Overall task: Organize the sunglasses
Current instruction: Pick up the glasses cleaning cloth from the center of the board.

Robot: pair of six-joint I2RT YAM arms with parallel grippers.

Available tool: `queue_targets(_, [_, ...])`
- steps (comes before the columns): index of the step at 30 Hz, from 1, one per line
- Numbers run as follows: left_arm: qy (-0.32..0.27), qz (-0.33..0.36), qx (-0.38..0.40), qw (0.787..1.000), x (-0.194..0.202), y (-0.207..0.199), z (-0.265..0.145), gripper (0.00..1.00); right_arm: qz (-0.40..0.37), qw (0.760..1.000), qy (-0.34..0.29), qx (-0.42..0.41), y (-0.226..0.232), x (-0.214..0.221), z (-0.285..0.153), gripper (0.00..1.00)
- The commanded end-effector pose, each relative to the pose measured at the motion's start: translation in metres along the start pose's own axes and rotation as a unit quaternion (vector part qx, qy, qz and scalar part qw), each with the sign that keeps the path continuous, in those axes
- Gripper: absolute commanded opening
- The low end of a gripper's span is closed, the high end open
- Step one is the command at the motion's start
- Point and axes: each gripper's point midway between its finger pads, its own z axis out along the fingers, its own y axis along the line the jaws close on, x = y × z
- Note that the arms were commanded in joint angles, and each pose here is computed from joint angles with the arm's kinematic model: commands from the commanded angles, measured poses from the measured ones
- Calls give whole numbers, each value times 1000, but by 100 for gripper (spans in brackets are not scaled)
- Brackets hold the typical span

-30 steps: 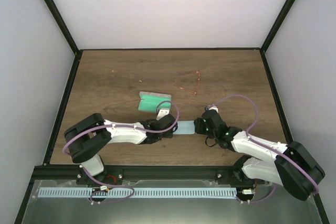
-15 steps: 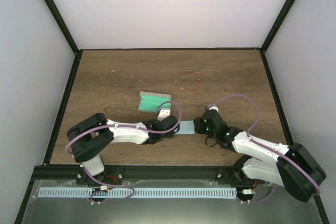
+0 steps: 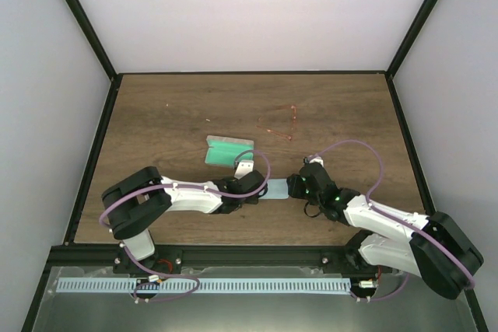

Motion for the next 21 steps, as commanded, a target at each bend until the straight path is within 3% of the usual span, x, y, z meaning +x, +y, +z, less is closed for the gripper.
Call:
queue_targets(1, [45,18,-16,999,27,9,10,12,-3,1000,-17,-2,6,-10,-3,48])
queue_targets(9, [43,20,-21,999,26,11,9,4,-4,1000,-17,-1,6,-10,-3,48])
queue_targets(21, [29,18,-22,999,18,13,2,4,-28,999,25,22,7,7,13,48])
